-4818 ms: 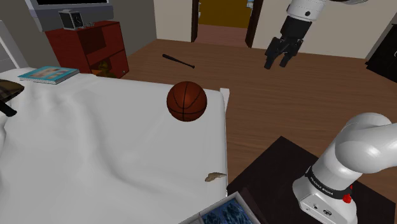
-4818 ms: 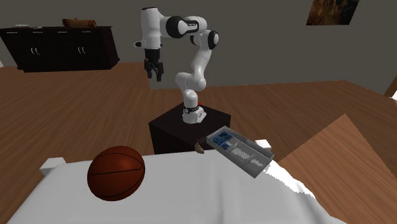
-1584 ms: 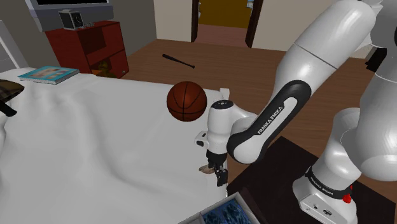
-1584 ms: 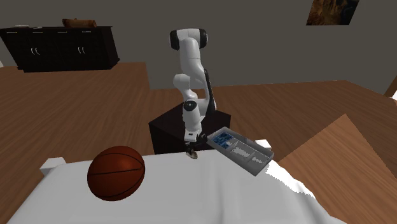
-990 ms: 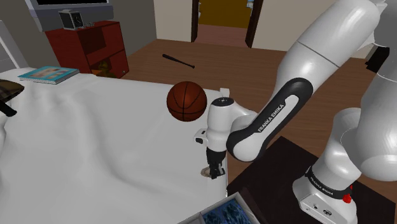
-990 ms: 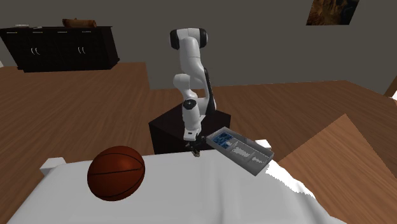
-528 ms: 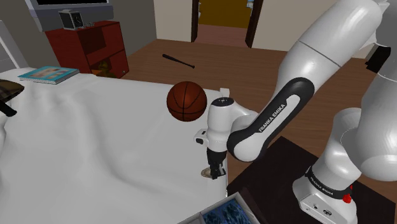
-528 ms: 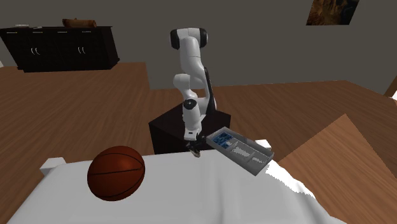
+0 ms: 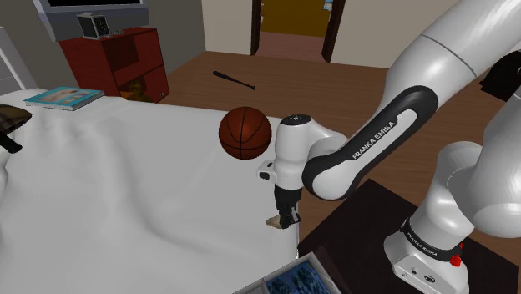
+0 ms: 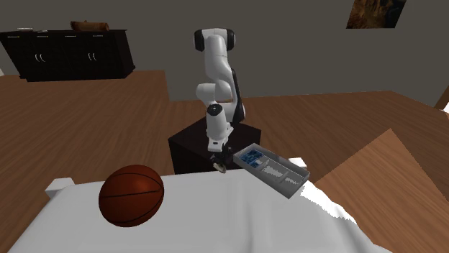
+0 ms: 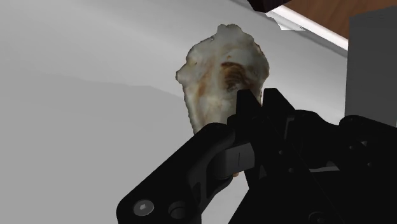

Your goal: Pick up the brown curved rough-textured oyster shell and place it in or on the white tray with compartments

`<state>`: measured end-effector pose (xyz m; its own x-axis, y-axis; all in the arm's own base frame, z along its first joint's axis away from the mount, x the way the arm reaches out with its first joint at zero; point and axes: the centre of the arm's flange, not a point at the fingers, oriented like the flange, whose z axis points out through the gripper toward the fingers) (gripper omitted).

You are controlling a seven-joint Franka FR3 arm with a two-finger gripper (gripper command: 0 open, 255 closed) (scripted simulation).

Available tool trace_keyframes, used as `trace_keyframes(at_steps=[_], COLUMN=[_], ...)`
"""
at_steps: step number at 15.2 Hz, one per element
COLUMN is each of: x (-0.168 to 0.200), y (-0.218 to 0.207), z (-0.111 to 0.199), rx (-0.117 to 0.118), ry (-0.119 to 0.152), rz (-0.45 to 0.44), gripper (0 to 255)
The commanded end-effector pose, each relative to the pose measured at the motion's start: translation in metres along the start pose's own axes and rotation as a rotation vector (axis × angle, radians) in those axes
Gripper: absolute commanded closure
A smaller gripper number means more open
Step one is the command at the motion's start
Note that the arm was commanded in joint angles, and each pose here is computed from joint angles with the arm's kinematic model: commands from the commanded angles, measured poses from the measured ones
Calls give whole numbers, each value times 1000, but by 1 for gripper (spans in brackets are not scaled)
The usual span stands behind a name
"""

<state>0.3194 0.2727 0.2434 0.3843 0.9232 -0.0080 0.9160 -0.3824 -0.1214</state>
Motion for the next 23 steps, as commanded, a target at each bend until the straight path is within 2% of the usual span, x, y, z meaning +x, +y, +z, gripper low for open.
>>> trace_keyframes(at_steps=[1,13,23], x=[1,1,66], y=[-1,-8,-122], z=[-10,-72,-54], rx=[0,0,0], ry=[-1,-1,-1], rz=[0,0,0], gripper=[255,255,255])
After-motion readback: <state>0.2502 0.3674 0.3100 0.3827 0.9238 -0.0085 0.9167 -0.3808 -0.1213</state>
